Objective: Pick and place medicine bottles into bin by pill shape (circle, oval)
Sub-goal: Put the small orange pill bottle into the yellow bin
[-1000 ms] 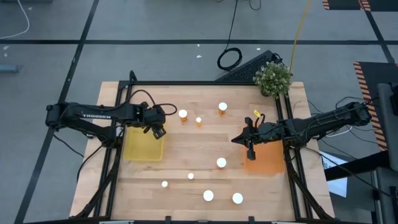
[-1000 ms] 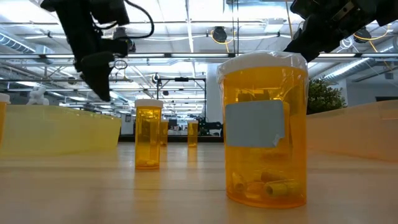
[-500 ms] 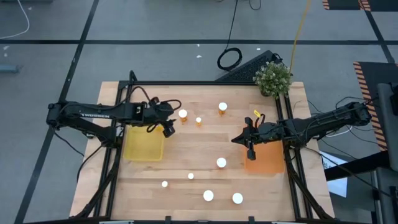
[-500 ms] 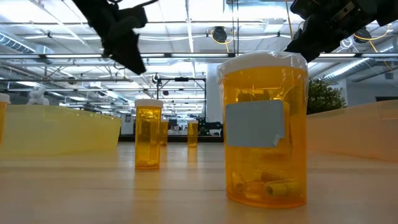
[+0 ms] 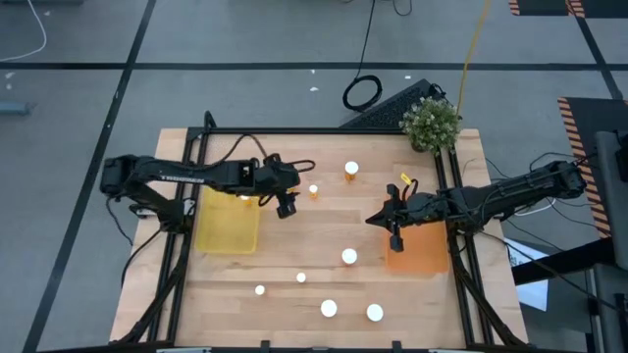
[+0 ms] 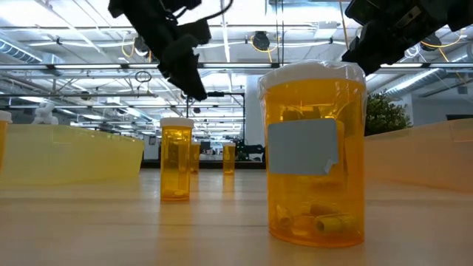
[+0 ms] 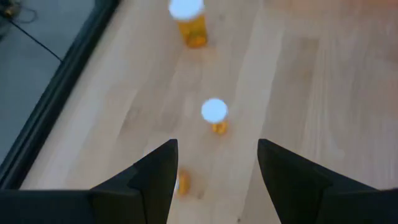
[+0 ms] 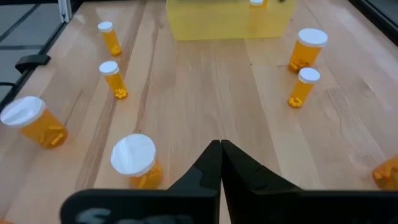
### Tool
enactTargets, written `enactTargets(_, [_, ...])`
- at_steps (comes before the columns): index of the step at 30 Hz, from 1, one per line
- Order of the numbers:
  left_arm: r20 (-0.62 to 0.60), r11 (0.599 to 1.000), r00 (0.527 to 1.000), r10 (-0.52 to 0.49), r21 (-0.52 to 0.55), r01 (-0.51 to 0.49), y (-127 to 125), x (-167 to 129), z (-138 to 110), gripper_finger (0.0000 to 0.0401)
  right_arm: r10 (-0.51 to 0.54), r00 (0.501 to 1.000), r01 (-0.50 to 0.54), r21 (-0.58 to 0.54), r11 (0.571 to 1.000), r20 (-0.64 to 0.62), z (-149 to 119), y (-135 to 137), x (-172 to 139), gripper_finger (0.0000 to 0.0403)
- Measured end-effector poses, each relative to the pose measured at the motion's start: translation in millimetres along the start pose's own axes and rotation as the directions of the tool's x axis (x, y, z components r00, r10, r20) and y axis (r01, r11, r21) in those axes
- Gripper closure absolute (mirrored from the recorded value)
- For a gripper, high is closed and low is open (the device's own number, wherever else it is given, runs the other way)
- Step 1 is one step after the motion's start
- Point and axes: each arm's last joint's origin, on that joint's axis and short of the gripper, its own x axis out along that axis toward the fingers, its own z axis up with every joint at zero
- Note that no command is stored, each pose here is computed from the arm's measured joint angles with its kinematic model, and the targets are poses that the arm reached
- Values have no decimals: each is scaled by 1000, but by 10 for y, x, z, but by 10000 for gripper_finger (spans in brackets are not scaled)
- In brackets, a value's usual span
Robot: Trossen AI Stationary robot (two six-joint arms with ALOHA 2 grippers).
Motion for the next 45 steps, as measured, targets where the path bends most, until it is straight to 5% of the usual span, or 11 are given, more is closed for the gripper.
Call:
enactTargets(7, [-29,994,996,-79,76,81,31,315,274,176,1,1000,-1,1,1000,-14,-13,-4,0,403])
enactTargets(18, [-80,988,988,-134,66,139,200,603,265,173,4,1000,-5,-5,1000,-16,-12,-3,0,403])
enactTargets(31, [-98,982,982,-159,90,168,219,745,225,79,7,1000,-7,-4,1000,-3,0,-1,0,403])
enactTargets(45, [-111,987,988,-111,107,123,171,981,173,102,6,1000,-6,-5,1000,-4,-1,-2,-1,403])
